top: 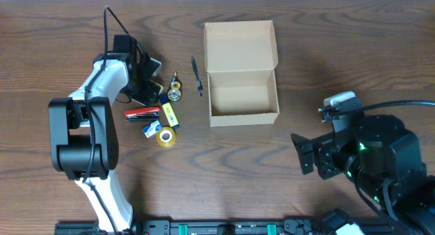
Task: Pack container
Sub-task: 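Lower the left gripper and grasp the yellow sticky-note pad, then lift the pad and carry it with the left gripper to the box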
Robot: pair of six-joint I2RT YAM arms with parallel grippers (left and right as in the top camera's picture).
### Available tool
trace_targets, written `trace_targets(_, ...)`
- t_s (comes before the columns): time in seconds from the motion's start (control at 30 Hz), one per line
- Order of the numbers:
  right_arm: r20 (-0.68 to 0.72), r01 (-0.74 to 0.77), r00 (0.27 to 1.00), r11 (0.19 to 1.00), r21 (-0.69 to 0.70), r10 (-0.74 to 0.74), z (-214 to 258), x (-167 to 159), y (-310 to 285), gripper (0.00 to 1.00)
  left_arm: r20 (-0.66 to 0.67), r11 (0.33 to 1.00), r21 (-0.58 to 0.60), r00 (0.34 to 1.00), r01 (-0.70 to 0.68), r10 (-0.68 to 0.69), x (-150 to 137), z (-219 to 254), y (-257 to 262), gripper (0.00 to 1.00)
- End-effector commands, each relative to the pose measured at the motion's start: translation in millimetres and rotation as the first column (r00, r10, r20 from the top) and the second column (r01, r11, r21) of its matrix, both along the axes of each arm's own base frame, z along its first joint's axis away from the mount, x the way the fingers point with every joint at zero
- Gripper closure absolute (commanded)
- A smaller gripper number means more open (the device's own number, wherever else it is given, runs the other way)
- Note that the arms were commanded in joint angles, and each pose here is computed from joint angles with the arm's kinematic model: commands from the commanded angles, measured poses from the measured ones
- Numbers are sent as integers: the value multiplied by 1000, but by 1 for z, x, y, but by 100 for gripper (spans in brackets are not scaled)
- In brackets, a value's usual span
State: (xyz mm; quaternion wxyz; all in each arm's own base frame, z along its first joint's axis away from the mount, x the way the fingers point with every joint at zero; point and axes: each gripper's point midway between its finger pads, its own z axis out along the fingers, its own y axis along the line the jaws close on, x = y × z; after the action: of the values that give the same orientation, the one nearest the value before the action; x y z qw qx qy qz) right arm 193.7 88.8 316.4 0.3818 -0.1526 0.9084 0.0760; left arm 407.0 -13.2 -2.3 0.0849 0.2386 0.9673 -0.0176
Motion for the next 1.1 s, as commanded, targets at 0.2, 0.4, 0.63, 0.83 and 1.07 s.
trace_targets(0.2, 5, 10, 1000, 1000, -9, -10, 0, 1, -3, 1, -66, 1000, 6, 998, -3, 3, -13, -21, 1, 51)
trace_targets(0.4, 5, 10, 1000, 1000, -9, -10, 0, 1, -3, 1, -68, 1000, 10, 998, -4, 5, -14, -21, 2, 59)
trace_targets(0.63, 5, 10, 1000, 1000, -9, -10, 0, 1, -3, 1, -59, 998, 38, 996, -58, 61, -7, -8, 8, 62)
trace_targets(0.83, 5, 10, 1000, 1000, -9, -10, 0, 1, -3, 1, -49, 995, 33, 995, -90, 92, 11, 34, 7, 66)
trace_targets(1.07, 5, 10, 1000, 1000, -9, -10, 0, 1, -3, 1, -20, 989, -49, 990, -139, 138, 31, 98, -5, 68)
